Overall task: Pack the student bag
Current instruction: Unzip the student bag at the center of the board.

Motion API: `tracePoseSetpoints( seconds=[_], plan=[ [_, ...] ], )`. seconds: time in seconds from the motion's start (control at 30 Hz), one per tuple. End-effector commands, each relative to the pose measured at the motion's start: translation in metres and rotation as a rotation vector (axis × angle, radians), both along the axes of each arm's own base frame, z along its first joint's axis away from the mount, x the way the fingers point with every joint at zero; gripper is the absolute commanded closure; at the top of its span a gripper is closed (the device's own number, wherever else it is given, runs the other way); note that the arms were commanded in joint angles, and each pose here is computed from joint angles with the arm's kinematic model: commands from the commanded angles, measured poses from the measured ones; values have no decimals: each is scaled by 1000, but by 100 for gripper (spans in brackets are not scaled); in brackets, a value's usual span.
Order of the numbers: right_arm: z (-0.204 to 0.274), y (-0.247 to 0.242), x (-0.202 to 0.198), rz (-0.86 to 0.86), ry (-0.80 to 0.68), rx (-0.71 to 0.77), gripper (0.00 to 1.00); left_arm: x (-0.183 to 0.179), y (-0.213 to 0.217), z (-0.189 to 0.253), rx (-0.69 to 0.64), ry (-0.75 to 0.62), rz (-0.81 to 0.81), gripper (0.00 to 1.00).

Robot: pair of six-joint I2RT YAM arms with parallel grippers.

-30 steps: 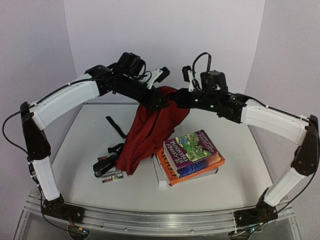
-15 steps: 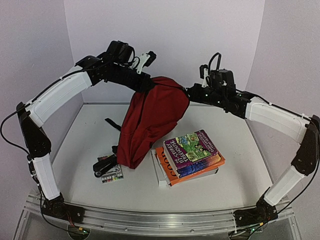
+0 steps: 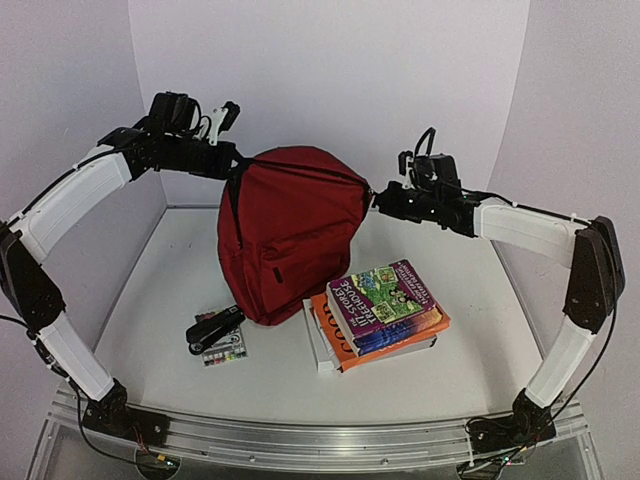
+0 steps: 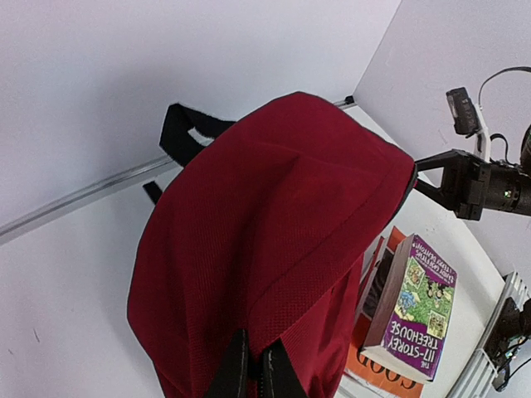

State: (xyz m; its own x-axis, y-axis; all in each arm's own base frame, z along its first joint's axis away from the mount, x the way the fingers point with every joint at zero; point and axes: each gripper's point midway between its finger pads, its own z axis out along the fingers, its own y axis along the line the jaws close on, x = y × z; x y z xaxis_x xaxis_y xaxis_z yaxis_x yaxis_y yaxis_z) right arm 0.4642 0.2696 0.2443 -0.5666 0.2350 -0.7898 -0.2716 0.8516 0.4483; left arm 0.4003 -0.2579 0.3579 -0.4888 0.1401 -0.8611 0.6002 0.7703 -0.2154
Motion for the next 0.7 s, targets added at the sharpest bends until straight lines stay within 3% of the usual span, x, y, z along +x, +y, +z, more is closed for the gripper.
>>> tracePoseSetpoints(
  seconds=[0.0,0.1,0.23,0.33,0.5,0.67],
  plan=[
    [-37,-23,6,-45,94,-22,100,3,54,17,-41,-61,164,100],
    [-12,-5,-4,66,44,37,100,-5,56,14,-27,-63,141,98],
    [34,16,-19,193,-37,85,100,-19,37,26,-56,-84,-5,80],
    [62,27,-27,231,-94,104,100,-24,25,37,-87,-94,-85,73],
    [74,29,-26,232,-120,110,100,-25,6,46,-113,-71,-200,57],
    [69,32,-23,239,-110,106,100,-14,3,40,-66,-66,-207,39]
  ],
)
